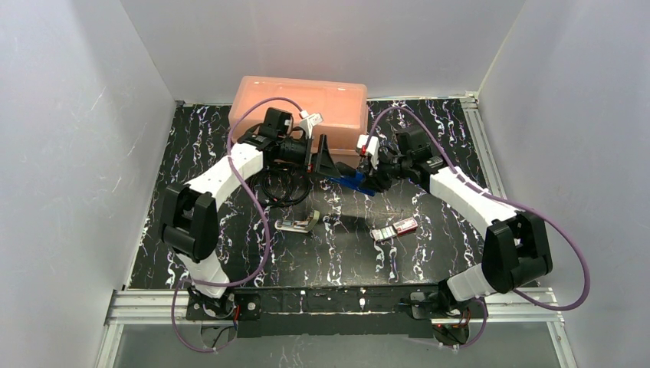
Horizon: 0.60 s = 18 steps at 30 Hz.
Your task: Load the staples into the stapler
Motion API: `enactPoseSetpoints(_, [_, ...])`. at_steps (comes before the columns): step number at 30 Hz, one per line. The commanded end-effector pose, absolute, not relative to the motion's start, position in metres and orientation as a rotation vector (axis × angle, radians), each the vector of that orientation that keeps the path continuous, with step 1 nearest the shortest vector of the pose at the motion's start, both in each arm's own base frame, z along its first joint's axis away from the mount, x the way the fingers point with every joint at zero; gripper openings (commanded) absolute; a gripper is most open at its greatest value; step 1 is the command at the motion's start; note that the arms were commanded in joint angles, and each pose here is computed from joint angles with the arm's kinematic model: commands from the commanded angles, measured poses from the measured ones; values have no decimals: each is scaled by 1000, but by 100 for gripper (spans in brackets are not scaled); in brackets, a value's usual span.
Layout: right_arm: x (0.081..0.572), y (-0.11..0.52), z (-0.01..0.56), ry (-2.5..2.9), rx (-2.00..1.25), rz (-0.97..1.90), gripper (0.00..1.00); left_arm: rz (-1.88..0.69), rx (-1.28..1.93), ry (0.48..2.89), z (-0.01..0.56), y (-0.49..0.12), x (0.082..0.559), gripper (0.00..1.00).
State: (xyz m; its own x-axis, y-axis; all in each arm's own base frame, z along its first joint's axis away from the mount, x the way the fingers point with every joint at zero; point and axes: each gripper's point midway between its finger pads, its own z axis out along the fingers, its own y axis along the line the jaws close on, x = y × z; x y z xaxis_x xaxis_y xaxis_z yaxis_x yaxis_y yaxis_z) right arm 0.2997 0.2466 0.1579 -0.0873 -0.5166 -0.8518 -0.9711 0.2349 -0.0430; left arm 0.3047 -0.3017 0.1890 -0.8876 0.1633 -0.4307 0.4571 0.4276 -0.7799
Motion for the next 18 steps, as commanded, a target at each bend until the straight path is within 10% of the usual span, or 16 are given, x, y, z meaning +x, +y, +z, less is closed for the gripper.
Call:
enactPoseSetpoints(1, [302, 231, 160, 1688, -1413, 646, 1, -1279, 643, 2312, 210, -276, 303, 92])
enactPoseSetpoints(18, [320, 203, 56, 1794, -1801, 524, 1, -785, 932, 2153, 208, -193, 292, 95])
